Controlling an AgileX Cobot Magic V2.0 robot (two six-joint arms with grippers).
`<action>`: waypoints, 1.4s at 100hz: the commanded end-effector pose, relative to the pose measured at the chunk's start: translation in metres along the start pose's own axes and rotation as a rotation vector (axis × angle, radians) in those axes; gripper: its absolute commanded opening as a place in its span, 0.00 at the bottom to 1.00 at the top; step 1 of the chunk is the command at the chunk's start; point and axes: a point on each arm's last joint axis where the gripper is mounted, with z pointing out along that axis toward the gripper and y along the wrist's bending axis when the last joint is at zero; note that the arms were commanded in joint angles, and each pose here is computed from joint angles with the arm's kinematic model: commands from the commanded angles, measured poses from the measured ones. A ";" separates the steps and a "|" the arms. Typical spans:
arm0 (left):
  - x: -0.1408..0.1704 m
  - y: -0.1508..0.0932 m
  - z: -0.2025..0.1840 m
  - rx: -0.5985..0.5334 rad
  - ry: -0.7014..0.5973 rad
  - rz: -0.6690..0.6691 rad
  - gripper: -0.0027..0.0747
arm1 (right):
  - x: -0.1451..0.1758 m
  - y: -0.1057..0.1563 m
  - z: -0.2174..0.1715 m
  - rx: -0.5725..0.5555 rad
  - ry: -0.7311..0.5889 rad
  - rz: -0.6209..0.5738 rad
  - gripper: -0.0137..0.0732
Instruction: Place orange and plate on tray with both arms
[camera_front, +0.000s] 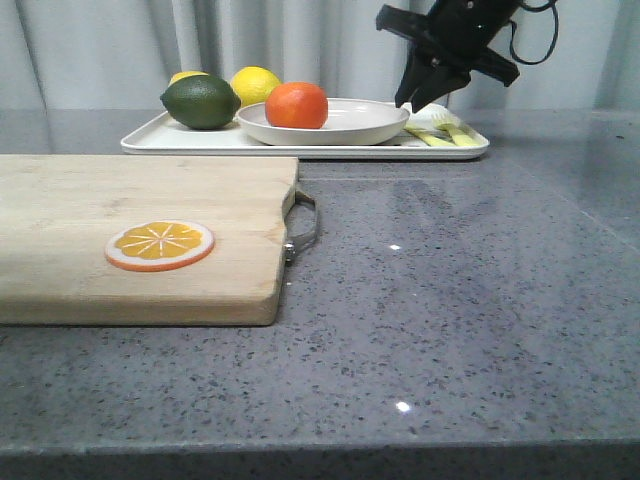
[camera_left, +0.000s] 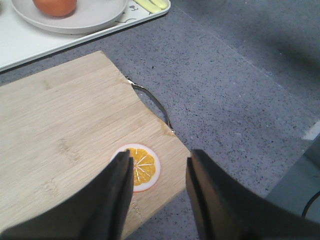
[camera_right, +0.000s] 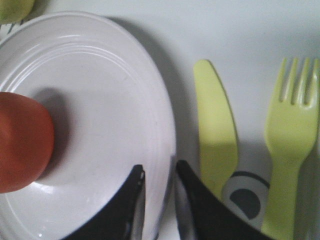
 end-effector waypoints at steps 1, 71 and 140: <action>-0.013 -0.002 -0.007 0.014 -0.101 -0.022 0.36 | -0.020 0.025 -0.060 -0.034 -0.133 -0.047 0.17; -0.013 -0.002 -0.006 0.014 -0.097 -0.017 0.08 | -0.006 0.050 -0.140 0.069 -0.012 -0.146 0.08; -0.010 -0.003 -0.016 0.020 -0.125 -0.015 0.01 | 0.076 0.077 -0.226 0.051 -0.117 -0.198 0.08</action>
